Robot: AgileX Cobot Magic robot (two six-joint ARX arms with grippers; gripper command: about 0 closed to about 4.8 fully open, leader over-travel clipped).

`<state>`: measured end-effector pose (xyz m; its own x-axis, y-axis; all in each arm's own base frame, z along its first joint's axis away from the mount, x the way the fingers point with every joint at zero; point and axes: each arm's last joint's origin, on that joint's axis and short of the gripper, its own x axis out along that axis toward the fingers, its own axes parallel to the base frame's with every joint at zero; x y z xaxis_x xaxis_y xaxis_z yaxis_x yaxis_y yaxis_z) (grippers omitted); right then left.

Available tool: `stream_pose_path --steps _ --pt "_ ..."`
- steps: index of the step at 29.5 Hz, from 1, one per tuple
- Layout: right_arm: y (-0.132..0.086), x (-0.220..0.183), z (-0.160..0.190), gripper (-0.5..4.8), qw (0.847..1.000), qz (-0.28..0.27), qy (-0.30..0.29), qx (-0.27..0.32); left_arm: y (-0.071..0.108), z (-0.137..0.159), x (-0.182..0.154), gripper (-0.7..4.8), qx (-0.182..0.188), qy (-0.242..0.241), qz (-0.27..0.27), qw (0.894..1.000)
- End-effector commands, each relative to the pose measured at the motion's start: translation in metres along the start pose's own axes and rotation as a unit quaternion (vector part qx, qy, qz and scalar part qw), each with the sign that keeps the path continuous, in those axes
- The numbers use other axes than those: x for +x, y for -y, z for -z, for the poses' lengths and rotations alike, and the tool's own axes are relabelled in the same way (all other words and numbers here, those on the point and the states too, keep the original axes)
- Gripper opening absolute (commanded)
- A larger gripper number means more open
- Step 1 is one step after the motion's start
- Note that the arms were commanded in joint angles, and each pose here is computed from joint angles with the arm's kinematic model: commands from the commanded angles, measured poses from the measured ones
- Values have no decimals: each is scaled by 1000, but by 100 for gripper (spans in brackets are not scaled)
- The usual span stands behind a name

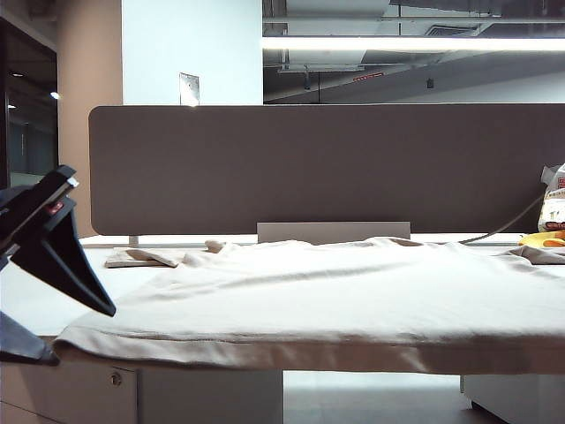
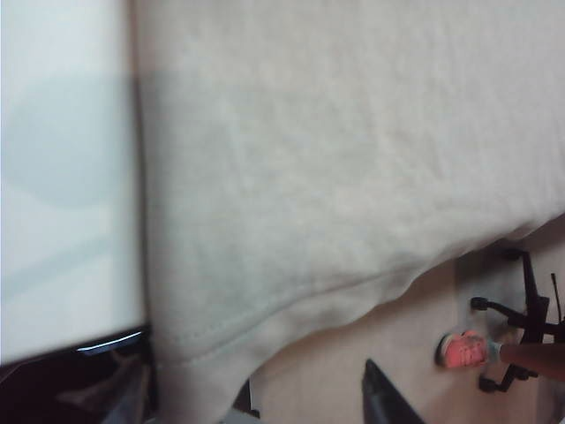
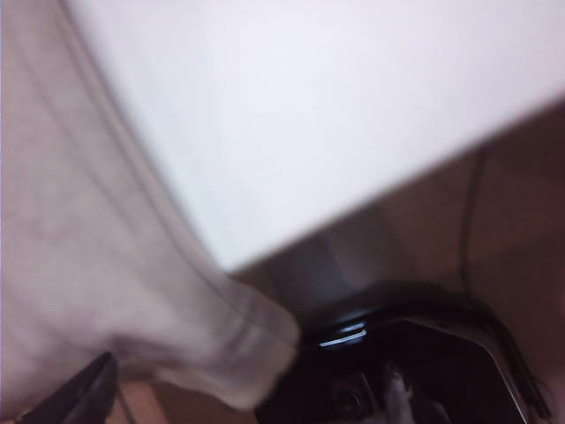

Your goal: Fold the bottom side of the T-shirt horizontally towards the center, about one-third of the way, then fold the sleeve back towards the center, creating a straight line along the edge of the T-shirt, and finally fold the bottom of the T-shirt up towards the top, creating a neat rectangle.

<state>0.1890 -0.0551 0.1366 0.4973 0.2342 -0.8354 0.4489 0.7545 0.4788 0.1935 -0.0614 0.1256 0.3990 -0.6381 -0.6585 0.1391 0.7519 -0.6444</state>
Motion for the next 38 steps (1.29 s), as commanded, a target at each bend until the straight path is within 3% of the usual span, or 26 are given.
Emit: stream_pose_path --steps 1,7,22,26,30,35,38 --pt "-2 1 -4 375 1000 -13 13 -8 1 -2 0 314 0 6 7 1000" --pt "-2 2 -7 269 999 -17 25 -14 1 -2 0 313 -3 8 6 1000" --pt "3 17 -7 268 1000 -16 1 -4 1 -4 2 306 -7 14 11 1000" --pt "3 18 -8 160 1000 -19 1 -5 1 -5 2 218 -5 16 12 1000" --pt "2 17 -9 79 1000 -29 4 -8 2 -6 2 77 3 22 15 1000" --pt "2 17 -9 39 999 -34 1 -8 2 -6 3 -6 3 22 16 1000" --pt "0 17 -8 37 998 -55 -5 -9 2 -7 3 -6 6 25 20 999"
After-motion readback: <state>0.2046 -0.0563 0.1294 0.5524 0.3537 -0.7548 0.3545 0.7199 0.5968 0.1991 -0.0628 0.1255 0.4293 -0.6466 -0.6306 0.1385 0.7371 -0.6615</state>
